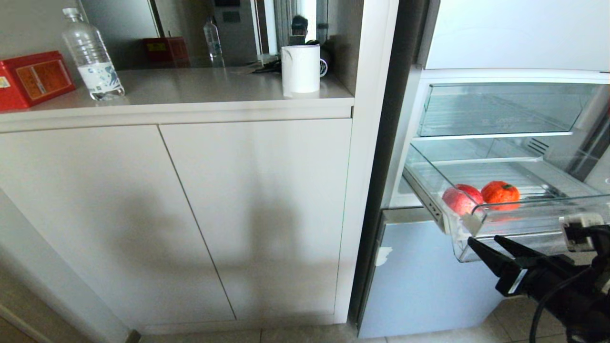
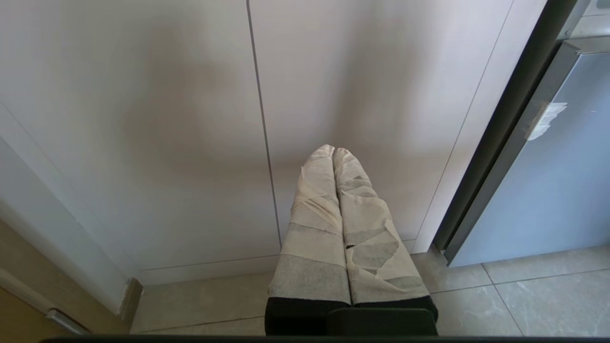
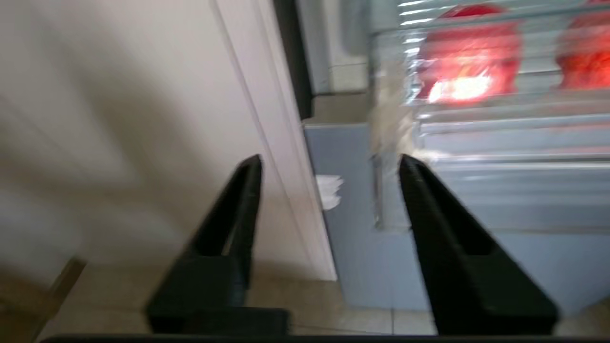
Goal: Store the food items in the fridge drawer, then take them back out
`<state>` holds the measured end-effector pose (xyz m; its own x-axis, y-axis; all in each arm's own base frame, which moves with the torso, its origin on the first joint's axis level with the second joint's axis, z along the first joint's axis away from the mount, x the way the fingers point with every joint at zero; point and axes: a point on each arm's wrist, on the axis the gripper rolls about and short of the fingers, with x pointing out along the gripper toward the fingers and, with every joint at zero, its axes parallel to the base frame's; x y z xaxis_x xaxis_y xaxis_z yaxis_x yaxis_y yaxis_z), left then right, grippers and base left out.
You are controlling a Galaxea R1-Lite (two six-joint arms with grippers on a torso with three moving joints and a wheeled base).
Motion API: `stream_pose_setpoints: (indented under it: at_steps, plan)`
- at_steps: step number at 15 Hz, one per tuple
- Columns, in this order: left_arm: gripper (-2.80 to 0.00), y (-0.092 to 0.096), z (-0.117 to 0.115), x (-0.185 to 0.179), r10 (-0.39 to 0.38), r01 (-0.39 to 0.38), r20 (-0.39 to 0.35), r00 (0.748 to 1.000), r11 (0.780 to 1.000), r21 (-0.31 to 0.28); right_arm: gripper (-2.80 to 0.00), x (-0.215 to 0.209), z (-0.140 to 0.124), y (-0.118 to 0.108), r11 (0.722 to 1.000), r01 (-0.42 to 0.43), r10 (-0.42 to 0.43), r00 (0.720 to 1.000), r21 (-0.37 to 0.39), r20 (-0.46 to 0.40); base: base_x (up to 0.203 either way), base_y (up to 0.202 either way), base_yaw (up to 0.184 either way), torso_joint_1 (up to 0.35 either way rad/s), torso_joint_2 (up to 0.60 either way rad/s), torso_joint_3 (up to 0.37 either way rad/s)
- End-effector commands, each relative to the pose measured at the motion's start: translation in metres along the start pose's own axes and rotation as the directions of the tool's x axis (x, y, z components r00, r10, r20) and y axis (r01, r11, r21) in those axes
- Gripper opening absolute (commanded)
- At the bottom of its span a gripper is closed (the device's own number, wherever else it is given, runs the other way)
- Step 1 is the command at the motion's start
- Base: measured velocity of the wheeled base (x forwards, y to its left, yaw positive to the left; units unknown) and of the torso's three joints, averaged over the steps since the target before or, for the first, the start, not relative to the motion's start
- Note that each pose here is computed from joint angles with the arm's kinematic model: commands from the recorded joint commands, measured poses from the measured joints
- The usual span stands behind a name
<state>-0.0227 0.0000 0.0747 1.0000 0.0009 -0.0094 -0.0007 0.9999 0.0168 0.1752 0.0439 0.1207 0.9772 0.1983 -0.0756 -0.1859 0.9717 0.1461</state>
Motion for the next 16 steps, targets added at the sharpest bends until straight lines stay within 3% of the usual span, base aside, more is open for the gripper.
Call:
stream_pose_setpoints:
  at_steps: [1,4,6,7,11,16]
  plan:
    - [-2.8,0.0,0.0,0.0,0.001,-0.001,-0.001,1.0,1.0,0.0,0.0,-0.015,0.009,0.003,1.0,-0.014,0.014,0.998,0.002,0.065,0.0,0.0,0.0,0.0,0.0,0.0]
    - [-2.8,0.0,0.0,0.0,0.001,-0.001,-0.001,1.0,1.0,0.0,0.0,-0.028,0.037,0.004,1.0,0.027,-0.027,0.979,0.005,0.201,0.0,0.0,0.0,0.0,0.0,0.0]
    - [-2.8,0.0,0.0,0.0,-0.001,0.001,-0.001,1.0,1.0,0.0,0.0,-0.025,0.066,0.004,0.997,0.072,-0.07,0.975,-0.001,0.209,0.0,0.0,0.0,0.0,0.0,0.0]
    - [-2.8,0.0,0.0,0.0,0.002,-0.002,-0.001,1.0,1.0,0.0,-2.8,-0.024,0.079,0.004,0.995,0.098,-0.096,0.98,-0.003,0.172,0.0,0.0,0.0,0.0,0.0,0.0]
    - [-2.8,0.0,0.0,0.0,0.001,-0.001,-0.001,1.0,1.0,0.0,-2.8,0.003,0.146,-0.004,0.975,0.22,-0.22,0.975,-0.014,-0.031,0.0,0.0,0.0,0.0,0.0,0.0]
    - [-2.8,0.0,0.0,0.0,0.001,-0.001,-0.001,1.0,1.0,0.0,-2.8,0.113,0.129,-0.04,0.941,0.323,-0.336,0.884,-0.095,-0.324,0.0,0.0,0.0,0.0,0.0,0.0]
